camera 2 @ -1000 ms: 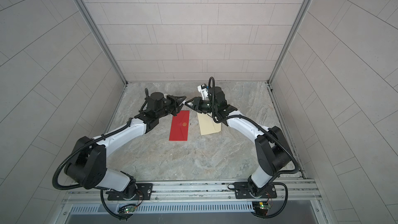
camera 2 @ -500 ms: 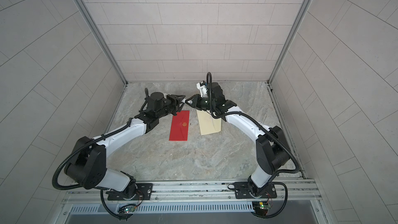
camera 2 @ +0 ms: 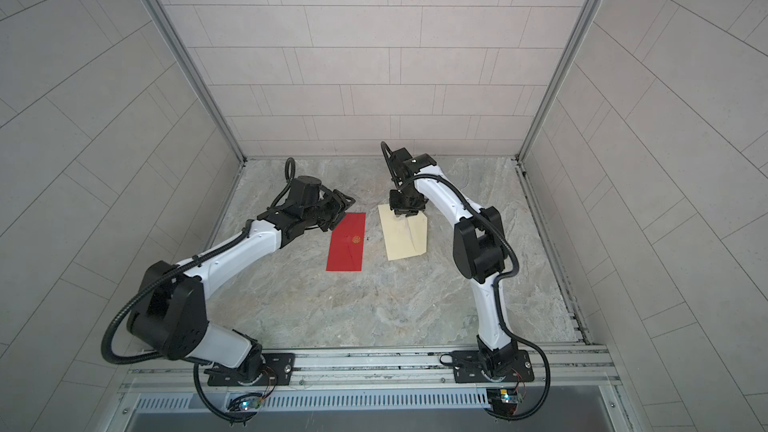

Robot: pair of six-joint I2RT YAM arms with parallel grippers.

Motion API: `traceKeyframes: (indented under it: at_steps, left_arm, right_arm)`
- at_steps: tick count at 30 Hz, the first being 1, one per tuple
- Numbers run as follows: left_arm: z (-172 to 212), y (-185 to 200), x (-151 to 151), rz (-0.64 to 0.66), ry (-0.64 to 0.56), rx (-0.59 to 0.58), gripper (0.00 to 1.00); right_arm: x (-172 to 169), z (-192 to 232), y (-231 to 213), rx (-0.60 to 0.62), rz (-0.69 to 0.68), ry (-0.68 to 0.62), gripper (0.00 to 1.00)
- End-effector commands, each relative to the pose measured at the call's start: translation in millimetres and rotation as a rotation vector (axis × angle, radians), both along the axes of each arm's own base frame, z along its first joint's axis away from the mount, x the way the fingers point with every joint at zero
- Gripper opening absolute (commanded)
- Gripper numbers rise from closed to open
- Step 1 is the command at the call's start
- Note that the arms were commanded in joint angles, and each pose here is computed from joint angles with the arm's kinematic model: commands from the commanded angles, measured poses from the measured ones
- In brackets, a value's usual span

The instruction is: Place the letter into the envelope and seal it

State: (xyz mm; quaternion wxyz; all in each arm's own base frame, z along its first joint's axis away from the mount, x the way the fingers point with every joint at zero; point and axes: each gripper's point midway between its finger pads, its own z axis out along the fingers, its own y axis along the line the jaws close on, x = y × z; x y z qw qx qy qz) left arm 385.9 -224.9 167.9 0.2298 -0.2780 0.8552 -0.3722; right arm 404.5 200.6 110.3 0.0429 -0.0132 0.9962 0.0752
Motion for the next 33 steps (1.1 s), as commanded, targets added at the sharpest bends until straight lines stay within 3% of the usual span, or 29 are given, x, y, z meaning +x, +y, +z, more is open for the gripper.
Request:
traceKeyframes:
  at_steps: [1, 11, 22, 33]
  left_arm:
    - [-21, -11, -10, -0.128, 0.028, 0.122, 0.62]
    - [-62, -62, -16, -0.313, 0.117, 0.14, 0.62]
    - [-113, -82, -4, -0.377, 0.2, 0.154, 0.62]
    - [-166, -96, 11, -0.411, 0.251, 0.158, 0.61]
  right_arm:
    - [-20, 8, -16, -0.104, 0.06, 0.07, 0.03]
    - [-15, -18, -10, -0.138, 0.097, 0.156, 0.03]
    - [-8, -32, 4, -0.107, 0.107, 0.177, 0.02]
    - [-5, -39, 20, -0.001, 0.073, 0.18, 0.01]
